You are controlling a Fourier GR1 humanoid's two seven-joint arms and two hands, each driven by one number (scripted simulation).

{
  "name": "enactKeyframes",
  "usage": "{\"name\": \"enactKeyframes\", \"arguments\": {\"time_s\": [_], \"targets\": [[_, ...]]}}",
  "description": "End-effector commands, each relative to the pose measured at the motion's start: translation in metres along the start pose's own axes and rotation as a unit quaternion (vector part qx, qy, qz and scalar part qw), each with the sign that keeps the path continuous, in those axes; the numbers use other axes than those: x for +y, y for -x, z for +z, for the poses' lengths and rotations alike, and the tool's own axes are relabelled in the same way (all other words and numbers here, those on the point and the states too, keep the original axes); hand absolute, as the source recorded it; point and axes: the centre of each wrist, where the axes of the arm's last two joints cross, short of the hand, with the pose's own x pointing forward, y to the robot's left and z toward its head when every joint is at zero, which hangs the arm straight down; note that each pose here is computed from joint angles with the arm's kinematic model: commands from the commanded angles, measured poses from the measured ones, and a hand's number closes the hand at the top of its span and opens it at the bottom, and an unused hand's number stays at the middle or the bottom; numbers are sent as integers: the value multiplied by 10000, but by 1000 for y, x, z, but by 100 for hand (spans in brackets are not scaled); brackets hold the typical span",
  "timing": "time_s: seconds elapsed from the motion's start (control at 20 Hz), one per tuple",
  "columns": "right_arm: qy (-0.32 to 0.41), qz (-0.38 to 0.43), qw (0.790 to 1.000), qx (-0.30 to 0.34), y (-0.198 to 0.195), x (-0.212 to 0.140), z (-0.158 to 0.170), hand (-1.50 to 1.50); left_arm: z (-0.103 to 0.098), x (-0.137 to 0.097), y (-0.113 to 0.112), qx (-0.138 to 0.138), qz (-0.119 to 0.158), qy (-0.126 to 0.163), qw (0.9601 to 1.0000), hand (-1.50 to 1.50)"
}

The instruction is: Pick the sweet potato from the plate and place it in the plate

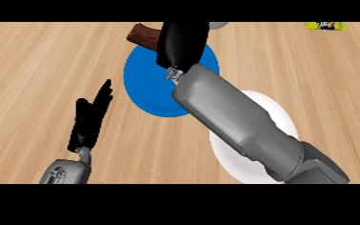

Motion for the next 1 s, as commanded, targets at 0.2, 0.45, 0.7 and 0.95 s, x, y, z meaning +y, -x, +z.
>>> {"name": "enactKeyframes", "arguments": {"time_s": [0.2,0.45,0.7,0.95], "targets": [[-153,-64,9913,1304,3,20,1,150,-1,3,2,-66,97,-176,9998,0],[-846,25,9843,1551,27,45,-7,150,-4,1,-4,-13,109,-216,9997,0],[-1602,-322,9711,1742,58,75,1,150,-3,0,-1,-55,26,-144,9999,0],[-2634,-206,9456,1900,69,86,2,-150,-1,1,0,-40,62,-209,9998,0]]}}
